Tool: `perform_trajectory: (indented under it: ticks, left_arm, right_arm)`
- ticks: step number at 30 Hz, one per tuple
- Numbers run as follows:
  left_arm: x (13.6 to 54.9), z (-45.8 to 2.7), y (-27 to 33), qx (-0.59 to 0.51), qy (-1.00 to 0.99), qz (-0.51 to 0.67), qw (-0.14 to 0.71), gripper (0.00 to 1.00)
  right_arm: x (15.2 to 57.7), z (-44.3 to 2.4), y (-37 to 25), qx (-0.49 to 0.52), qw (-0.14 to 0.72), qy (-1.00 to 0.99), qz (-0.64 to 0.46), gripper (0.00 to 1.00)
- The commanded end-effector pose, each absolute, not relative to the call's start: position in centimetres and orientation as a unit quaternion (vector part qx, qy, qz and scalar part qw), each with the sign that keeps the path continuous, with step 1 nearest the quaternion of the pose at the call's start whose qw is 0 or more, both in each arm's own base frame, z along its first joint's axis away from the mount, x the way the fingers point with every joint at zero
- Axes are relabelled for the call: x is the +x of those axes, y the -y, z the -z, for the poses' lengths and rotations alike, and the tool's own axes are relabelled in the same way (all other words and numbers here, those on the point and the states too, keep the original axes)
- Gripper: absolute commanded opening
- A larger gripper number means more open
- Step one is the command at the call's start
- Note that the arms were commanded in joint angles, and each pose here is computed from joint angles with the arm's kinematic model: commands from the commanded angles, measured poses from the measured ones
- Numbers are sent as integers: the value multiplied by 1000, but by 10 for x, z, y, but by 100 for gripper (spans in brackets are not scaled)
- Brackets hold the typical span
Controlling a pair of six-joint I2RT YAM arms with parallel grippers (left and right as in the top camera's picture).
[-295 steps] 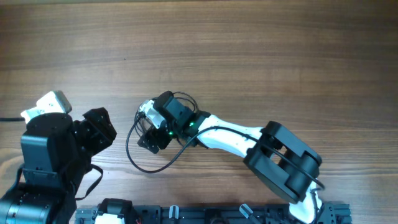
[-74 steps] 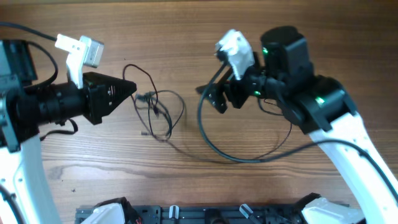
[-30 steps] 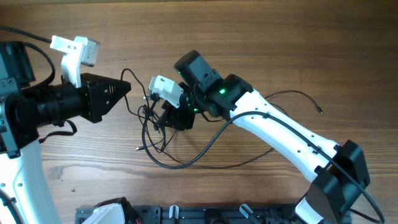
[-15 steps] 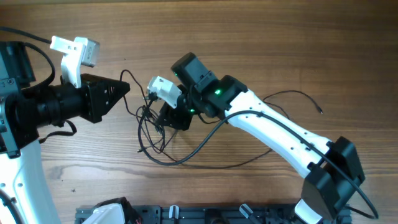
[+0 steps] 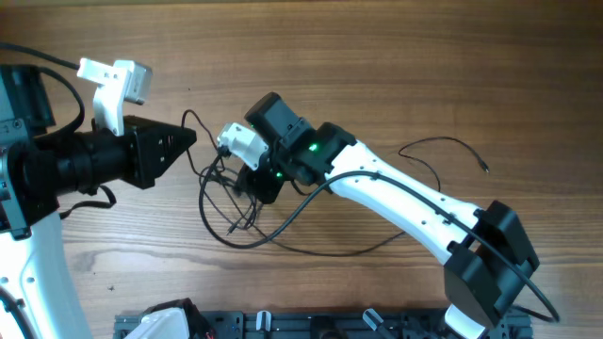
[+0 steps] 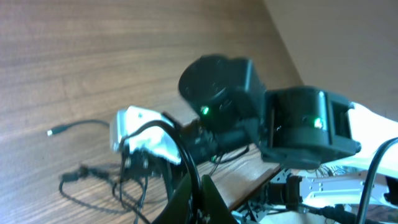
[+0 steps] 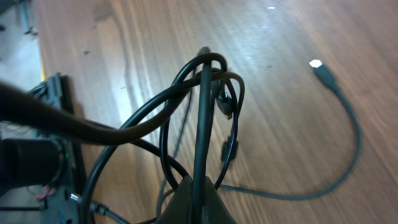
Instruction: Untangle cables
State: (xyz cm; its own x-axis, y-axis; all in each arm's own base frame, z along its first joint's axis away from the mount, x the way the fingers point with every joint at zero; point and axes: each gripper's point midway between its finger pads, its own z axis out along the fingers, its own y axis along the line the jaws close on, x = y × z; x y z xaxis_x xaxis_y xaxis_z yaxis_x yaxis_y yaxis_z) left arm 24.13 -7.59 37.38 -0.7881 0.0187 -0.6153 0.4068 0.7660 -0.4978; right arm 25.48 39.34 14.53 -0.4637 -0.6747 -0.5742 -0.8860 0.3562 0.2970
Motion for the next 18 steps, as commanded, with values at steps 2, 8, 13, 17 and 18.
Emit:
perform_trajectory:
  ticks: [2,8,13,17,18]
  left_arm:
    - [235,-364,67,103,-910,288,281,4]
    - [235,-351,50,71,-932,239,263,4]
    - [235,-349,47,62,-936,231,260,4]
    - [235,-349,46,62,-936,230,260,4]
    - [235,-349,46,62,-936,228,259,4]
  right_arm:
    - [279,-232,-375,-449,296,-797,-276,4]
    - [302,-369,-306,-350,512,-765,-174,4]
    - [293,-465,-232,-231,644,-719,-121,4]
    - [262,-536,-173,-140,728,-659,-127,4]
    - [253,-551,-158,-118,745,-644,-130,4]
